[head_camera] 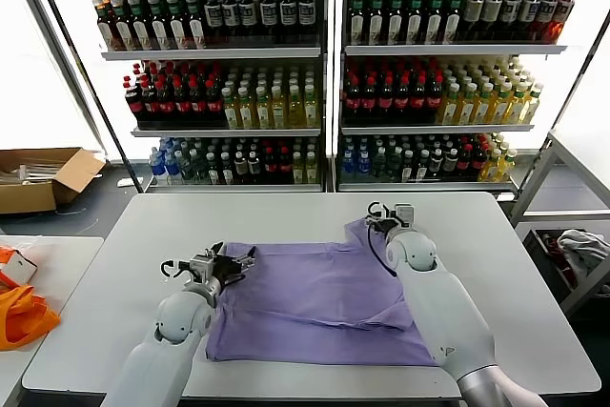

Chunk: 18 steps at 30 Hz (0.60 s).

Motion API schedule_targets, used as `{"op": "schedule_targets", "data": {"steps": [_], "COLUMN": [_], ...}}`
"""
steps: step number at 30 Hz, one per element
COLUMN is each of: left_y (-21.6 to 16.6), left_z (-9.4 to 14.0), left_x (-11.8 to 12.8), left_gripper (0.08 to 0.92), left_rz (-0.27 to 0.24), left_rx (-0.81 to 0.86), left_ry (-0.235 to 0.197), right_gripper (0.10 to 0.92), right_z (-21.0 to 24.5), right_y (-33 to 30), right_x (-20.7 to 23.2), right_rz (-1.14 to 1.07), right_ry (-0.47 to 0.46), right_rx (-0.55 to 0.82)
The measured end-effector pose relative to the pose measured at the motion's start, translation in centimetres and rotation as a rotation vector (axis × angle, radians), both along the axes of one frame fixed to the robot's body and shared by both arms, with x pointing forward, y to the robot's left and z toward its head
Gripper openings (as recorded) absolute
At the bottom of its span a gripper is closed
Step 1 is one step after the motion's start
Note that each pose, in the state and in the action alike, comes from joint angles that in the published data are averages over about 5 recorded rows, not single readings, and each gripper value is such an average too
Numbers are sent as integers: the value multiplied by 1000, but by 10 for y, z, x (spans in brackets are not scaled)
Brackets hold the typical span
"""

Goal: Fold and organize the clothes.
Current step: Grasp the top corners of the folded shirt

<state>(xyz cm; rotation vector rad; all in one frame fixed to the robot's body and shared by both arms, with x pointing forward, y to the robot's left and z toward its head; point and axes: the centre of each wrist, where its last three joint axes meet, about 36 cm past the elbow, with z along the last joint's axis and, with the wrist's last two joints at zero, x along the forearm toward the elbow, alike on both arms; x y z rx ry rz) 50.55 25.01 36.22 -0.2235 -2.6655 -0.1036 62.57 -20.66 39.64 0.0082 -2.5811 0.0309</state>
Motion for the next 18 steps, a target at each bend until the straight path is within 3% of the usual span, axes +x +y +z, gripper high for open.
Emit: {"op": "schedule_targets", "data": {"steps": [9, 18], "left_y": [1, -2], "left_z": [1, -1], "left_x": [1, -2], "left_gripper": [595, 352], "left_rz": [20, 14], "left_rx": [-60, -81], "left_ry": [28, 44], "right_gripper": [802, 560], "right_z": [-4, -9], "right_y": [0, -1], "right_x": [-4, -10], "right_rz": [-3, -14], "right_ry": [5, 7], "right_rx": [-2, -2]}}
